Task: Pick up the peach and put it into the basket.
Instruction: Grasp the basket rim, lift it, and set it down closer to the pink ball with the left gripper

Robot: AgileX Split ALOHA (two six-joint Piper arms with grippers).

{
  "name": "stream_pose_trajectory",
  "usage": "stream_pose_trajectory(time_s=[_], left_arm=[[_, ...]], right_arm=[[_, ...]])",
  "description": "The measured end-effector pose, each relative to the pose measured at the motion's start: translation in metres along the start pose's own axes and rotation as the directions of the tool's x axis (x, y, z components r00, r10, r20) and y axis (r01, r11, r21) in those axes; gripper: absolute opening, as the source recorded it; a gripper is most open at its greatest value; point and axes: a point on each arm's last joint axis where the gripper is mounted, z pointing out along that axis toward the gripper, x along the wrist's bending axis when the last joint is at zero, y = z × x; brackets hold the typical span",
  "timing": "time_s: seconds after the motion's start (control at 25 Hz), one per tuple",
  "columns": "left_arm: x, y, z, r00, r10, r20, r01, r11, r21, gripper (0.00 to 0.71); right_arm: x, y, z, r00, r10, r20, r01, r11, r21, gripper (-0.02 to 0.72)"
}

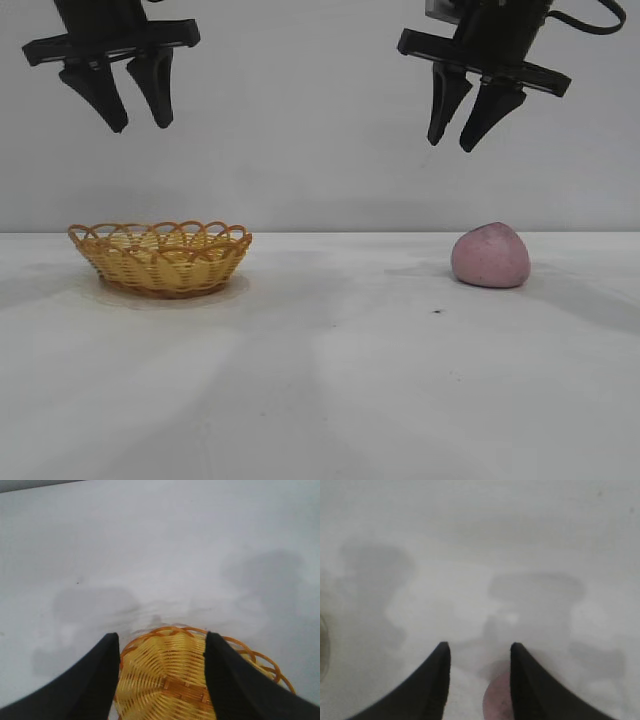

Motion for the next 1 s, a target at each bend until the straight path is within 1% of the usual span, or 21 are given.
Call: stream_pose_trajectory(time_s=[0.28,0.4,0.48,0.72,0.8,0.92,1.0], left_arm=[[0.000,0.000,0.000,1.000,0.000,0.000,0.000,1.000,0.000,0.391],[0.003,-0.002,0.002,0.999,0.033,-0.030,-0.033,0.999,0.020,0.391],[0.007,-0.007,0.011,0.997,0.056,-0.053,-0.053,0.997,0.059,0.391],[0.028,-0.029,0.059,0.997,0.026,-0.075,-0.012,0.982,0.191,0.391],[0.032,-0.035,0.069,0.997,0.023,-0.078,-0.006,0.977,0.214,0.391],[0.033,-0.042,0.082,0.997,0.022,-0.079,-0.002,0.970,0.245,0.391],[0.033,-0.047,0.090,0.997,0.015,-0.070,0.005,0.964,0.267,0.298]], right_arm=[[0.000,0.000,0.000,1.000,0.000,0.000,0.000,1.000,0.000,0.247],[0.000,0.000,0.000,1.000,0.000,0.000,0.000,1.000,0.002,0.247],[0.000,0.000,0.000,1.000,0.000,0.000,0.000,1.000,0.004,0.247],[0.000,-0.001,0.000,1.000,0.000,-0.001,0.000,1.000,0.013,0.247],[0.000,-0.001,0.000,1.000,-0.002,-0.001,0.002,1.000,0.011,0.247],[0.000,-0.001,0.000,1.000,-0.002,-0.001,0.002,1.000,0.011,0.247],[0.000,-0.001,0.000,1.000,-0.002,-0.001,0.002,1.000,0.011,0.247]])
